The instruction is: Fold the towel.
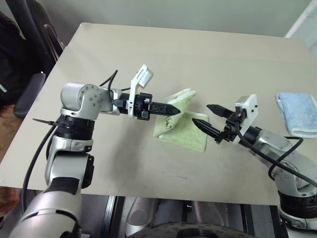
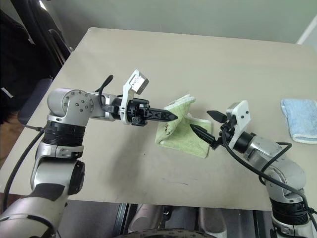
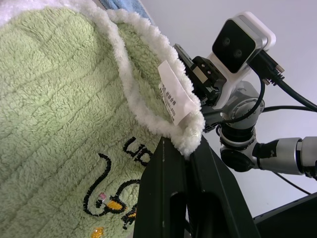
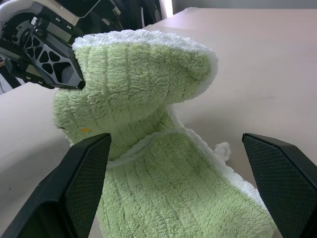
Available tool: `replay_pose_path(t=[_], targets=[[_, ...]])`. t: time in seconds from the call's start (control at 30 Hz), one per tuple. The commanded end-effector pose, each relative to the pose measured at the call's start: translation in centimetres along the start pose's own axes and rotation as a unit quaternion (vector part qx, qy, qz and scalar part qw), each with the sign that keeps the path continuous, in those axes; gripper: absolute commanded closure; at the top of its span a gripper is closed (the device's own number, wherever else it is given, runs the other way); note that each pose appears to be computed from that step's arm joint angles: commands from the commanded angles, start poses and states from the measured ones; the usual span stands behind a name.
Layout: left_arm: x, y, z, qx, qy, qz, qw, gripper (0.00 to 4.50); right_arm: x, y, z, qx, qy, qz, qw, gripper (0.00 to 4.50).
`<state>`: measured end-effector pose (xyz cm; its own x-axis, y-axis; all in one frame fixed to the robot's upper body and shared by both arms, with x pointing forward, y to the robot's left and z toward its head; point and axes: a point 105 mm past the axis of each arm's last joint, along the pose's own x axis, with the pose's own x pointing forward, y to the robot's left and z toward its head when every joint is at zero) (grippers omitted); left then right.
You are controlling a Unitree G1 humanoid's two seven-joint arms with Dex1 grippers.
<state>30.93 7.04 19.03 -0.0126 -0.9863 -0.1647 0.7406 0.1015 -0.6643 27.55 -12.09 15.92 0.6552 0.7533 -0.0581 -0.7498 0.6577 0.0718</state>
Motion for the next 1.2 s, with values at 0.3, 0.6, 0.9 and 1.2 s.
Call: replay_pose_path(t=[0.3,0.6,0.9,1.2], targets=[[9.2,-0.2,-4.9,0.064,0.126,-0.057,0.988,4.47,-6.5,0.4,4.2,-0.070,0.036,0.015,0.997,0.00],[9.6,-0.3,-5.0,0.068,0.124,-0.062,0.988,4.47,-6.8,0.7,4.3,-0.074,0.049,0.019,0.996,0.00],[8.9,1.0,-2.4,0.106,0.086,-0.018,0.990,4.47,-6.9,0.9,4.0,-0.073,0.056,0.021,0.996,0.00],[9.2,1.0,-2.4,0.130,0.101,-0.023,0.986,4.47,-6.9,0.7,3.8,-0.075,0.063,0.018,0.995,0.00]])
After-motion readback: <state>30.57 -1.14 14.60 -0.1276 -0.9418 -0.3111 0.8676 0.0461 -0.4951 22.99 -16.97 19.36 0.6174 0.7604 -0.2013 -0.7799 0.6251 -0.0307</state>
